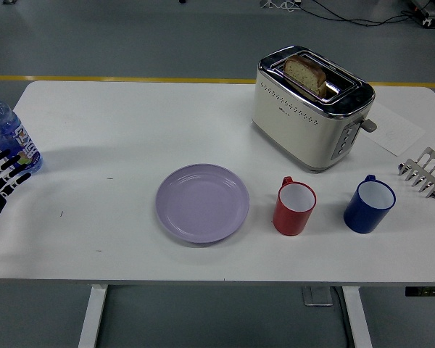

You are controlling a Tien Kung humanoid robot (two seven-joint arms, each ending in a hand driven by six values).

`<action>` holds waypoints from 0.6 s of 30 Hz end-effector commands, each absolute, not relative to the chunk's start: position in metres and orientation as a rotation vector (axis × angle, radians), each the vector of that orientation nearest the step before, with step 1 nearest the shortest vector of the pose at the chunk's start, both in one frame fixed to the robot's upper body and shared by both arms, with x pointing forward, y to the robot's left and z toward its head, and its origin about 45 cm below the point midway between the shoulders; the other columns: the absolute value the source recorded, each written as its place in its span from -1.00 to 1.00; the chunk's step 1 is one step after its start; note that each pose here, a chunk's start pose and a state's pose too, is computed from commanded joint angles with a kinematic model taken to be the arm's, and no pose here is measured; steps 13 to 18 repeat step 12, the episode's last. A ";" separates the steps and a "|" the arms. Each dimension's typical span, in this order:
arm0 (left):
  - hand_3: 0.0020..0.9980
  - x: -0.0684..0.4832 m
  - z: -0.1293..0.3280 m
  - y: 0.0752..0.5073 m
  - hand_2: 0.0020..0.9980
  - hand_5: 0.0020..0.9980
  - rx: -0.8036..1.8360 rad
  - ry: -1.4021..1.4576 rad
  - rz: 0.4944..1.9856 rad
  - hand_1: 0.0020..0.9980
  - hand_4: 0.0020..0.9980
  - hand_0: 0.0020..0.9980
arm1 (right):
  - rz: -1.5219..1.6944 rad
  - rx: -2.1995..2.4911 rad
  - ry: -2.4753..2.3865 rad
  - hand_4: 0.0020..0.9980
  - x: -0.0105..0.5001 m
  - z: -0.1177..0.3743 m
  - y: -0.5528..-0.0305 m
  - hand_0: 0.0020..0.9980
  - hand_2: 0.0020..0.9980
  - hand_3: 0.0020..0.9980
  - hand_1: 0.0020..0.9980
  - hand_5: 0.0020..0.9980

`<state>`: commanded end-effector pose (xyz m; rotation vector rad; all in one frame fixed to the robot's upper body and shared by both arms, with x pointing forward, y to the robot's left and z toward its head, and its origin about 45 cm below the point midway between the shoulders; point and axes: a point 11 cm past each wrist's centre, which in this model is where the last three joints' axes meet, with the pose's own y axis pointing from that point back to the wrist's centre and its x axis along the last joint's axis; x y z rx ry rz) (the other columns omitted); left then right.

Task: Push plate across desktop

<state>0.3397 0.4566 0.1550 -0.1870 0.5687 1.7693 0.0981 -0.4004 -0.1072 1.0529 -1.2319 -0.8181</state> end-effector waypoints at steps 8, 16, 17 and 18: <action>0.28 0.337 0.156 0.459 0.33 0.98 -0.196 0.560 1.777 0.34 -0.01 0.26 | -0.806 1.056 -1.235 -0.25 0.102 -0.106 -0.401 0.28 0.32 0.17 0.24 -0.65; 0.28 0.337 0.159 0.460 0.33 0.98 -0.214 0.553 1.781 0.34 -0.01 0.26 | -0.802 1.057 -1.233 -0.25 0.102 -0.106 -0.402 0.28 0.32 0.17 0.24 -0.65; 0.28 0.337 0.159 0.460 0.33 0.98 -0.214 0.553 1.781 0.34 -0.01 0.26 | -0.802 1.057 -1.233 -0.25 0.102 -0.106 -0.402 0.28 0.32 0.17 0.24 -0.65; 0.28 0.337 0.159 0.460 0.33 0.98 -0.214 0.553 1.781 0.34 -0.01 0.26 | -0.802 1.057 -1.233 -0.25 0.102 -0.106 -0.402 0.28 0.32 0.17 0.24 -0.65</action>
